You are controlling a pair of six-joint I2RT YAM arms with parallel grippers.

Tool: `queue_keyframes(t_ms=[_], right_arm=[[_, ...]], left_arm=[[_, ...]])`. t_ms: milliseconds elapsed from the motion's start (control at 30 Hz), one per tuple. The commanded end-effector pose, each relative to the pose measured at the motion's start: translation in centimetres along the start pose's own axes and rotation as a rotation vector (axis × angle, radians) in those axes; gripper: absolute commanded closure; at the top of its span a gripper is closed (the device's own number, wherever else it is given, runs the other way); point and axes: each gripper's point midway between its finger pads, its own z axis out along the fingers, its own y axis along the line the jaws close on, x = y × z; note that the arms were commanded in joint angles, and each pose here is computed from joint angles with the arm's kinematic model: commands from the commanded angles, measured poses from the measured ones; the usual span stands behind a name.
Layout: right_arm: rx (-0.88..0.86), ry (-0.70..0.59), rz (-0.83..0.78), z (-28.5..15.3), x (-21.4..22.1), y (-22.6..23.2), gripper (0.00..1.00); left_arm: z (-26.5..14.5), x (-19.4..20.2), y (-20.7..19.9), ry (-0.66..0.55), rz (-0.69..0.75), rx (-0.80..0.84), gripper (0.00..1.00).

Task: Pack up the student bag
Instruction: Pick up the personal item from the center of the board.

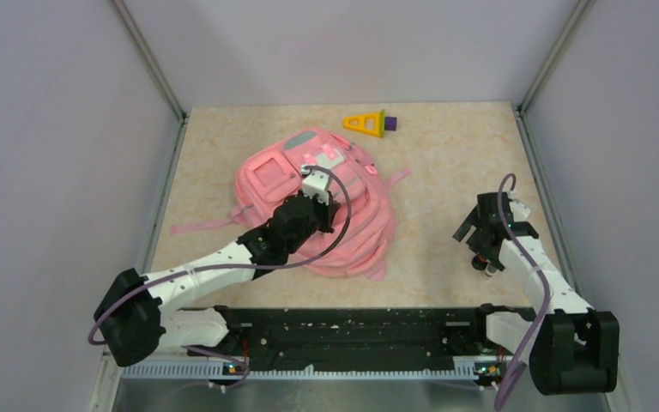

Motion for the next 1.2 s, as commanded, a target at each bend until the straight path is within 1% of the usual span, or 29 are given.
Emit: queue_keyframes(t_ms=[0,100,233,333,400,433,533,567,700,800,900,1033,1167], right_arm=[[-0.012,0.036,0.015,0.2,0.6,0.2,0.08],[-0.010,0.024,0.013,0.3,0.5,0.1,0.21],[-0.023,0.021,0.013,0.4,0.6,0.3,0.50],[-0.047,0.024,-0.003,0.5,0.6,0.6,0.68],[-0.068,0.029,-0.018,0.4,0.6,1.0,0.83],[-0.082,0.029,-0.025,0.3,0.5,1.3,0.88],[-0.147,0.026,-0.042,-0.3,0.0,2.5,0.98],[-0.170,0.022,-0.045,-0.7,-0.3,3.0,1.00],[-0.296,-0.009,-0.081,-2.8,-1.5,5.7,1.00],[-0.421,-0.084,-0.129,-5.9,-2.7,9.1,1.00],[-0.602,-0.174,-0.171,-10.0,-3.6,13.6,1.00],[-0.834,-0.271,-0.225,-15.4,-3.3,19.0,1.00],[-1.015,-0.325,-0.268,-19.0,-1.8,23.4,1.00]], left_arm=[[-1.1,-4.3,-0.3,-0.147,-0.083,0.017,1.00],[-1.5,-4.4,-0.2,-0.153,-0.096,0.017,1.00],[-1.9,-4.3,0.0,-0.157,-0.121,0.020,1.00],[-2.1,-4.3,0.0,-0.151,-0.156,0.032,1.00],[-2.4,-4.4,0.0,-0.152,-0.193,0.051,1.00],[-2.5,-4.4,0.0,-0.154,-0.208,0.057,1.00],[-2.8,-4.8,0.1,-0.166,-0.232,0.059,1.00],[-2.9,-4.9,0.2,-0.170,-0.236,0.060,1.00],[-3.0,-5.4,-0.2,-0.172,-0.241,0.086,1.00],[-2.7,-5.3,-0.3,-0.149,-0.261,0.104,1.00],[-2.4,-5.3,-0.2,-0.129,-0.284,0.110,1.00],[-2.5,-5.7,-0.2,-0.136,-0.305,0.112,1.00],[-2.5,-6.0,0.0,-0.145,-0.319,0.098,1.00]])
